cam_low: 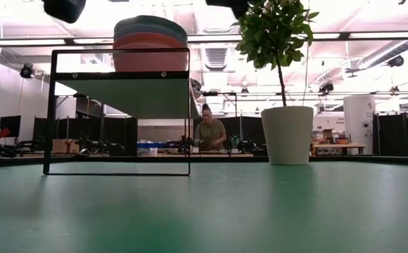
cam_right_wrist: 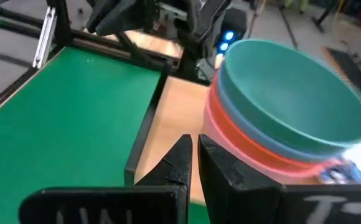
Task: Place and stack bowls onto a shelf
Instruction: Return to Home Position
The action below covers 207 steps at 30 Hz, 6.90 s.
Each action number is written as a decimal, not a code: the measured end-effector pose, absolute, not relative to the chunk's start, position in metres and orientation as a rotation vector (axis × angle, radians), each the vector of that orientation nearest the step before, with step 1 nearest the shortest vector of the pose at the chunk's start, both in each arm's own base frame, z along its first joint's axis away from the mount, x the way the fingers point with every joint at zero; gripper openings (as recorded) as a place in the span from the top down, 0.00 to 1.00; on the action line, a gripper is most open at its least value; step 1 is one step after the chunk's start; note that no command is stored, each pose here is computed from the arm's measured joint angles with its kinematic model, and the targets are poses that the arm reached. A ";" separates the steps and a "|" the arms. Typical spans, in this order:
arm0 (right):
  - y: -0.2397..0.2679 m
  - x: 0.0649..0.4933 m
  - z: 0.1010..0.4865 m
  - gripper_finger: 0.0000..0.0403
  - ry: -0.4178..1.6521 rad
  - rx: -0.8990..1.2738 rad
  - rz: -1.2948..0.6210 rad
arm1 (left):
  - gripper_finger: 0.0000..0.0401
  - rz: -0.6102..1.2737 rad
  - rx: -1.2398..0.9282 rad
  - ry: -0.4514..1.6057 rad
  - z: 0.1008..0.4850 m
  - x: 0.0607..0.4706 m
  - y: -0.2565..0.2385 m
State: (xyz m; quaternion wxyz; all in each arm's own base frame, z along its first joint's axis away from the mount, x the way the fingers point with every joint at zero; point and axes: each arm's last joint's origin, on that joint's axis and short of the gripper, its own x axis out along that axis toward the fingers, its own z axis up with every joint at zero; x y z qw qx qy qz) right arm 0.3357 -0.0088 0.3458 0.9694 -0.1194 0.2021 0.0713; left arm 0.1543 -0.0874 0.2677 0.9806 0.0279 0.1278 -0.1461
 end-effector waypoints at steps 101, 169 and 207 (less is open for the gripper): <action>0.002 0.136 0.180 0.96 -0.151 -0.185 0.102 | 1.00 -0.348 -0.163 0.212 0.170 0.086 -0.024; 0.002 0.100 0.175 0.96 -0.063 -0.317 0.120 | 1.00 -0.322 -0.135 0.253 0.167 0.090 -0.024; 0.002 0.100 0.175 0.96 -0.063 -0.317 0.120 | 1.00 -0.322 -0.136 0.252 0.167 0.090 -0.024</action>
